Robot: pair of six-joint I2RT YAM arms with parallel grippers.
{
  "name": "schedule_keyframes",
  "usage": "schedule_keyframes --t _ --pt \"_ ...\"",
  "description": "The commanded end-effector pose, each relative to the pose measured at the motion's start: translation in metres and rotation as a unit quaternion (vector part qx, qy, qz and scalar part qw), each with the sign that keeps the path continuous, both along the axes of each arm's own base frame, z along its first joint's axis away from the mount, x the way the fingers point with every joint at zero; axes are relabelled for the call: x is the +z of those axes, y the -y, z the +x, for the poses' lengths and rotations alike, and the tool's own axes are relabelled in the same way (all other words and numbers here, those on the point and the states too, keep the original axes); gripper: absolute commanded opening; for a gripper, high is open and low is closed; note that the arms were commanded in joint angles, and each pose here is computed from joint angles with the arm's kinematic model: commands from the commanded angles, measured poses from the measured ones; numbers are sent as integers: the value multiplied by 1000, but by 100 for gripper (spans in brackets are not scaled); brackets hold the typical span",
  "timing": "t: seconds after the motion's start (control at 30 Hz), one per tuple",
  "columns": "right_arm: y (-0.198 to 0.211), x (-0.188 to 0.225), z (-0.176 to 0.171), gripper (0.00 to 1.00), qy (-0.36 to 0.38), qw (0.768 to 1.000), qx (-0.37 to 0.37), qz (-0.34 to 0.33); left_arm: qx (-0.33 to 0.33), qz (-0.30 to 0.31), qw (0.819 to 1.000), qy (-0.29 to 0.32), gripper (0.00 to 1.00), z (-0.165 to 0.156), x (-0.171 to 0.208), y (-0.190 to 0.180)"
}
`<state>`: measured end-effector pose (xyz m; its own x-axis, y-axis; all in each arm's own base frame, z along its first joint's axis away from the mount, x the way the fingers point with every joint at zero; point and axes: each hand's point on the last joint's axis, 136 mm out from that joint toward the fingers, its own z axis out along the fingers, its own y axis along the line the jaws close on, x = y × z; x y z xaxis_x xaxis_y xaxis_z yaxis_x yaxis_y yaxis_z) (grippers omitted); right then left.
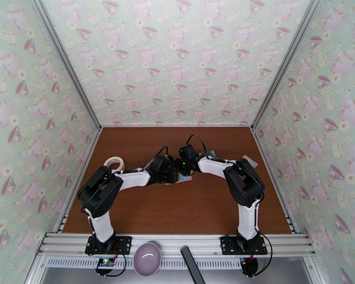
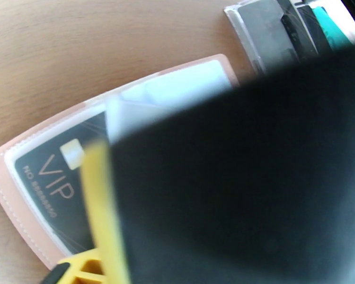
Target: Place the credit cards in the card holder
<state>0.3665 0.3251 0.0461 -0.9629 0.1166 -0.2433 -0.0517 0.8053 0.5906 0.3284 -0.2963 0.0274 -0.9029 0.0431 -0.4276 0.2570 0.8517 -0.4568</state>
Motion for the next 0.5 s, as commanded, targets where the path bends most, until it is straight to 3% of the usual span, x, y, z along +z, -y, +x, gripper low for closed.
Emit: schedule_keyframes --t 0.0,0.23,0.47 --pt "1 31 8 43 20 999 -6 24 8 57 997 -46 36 -20 -35 -21" --pt "34 63 19 44 51 997 -43 26 12 57 997 -48 36 -21 -38 -25" --pt "31 27 13 44 17 999 -39 22 11 42 998 -36 38 -19 -24 -23"
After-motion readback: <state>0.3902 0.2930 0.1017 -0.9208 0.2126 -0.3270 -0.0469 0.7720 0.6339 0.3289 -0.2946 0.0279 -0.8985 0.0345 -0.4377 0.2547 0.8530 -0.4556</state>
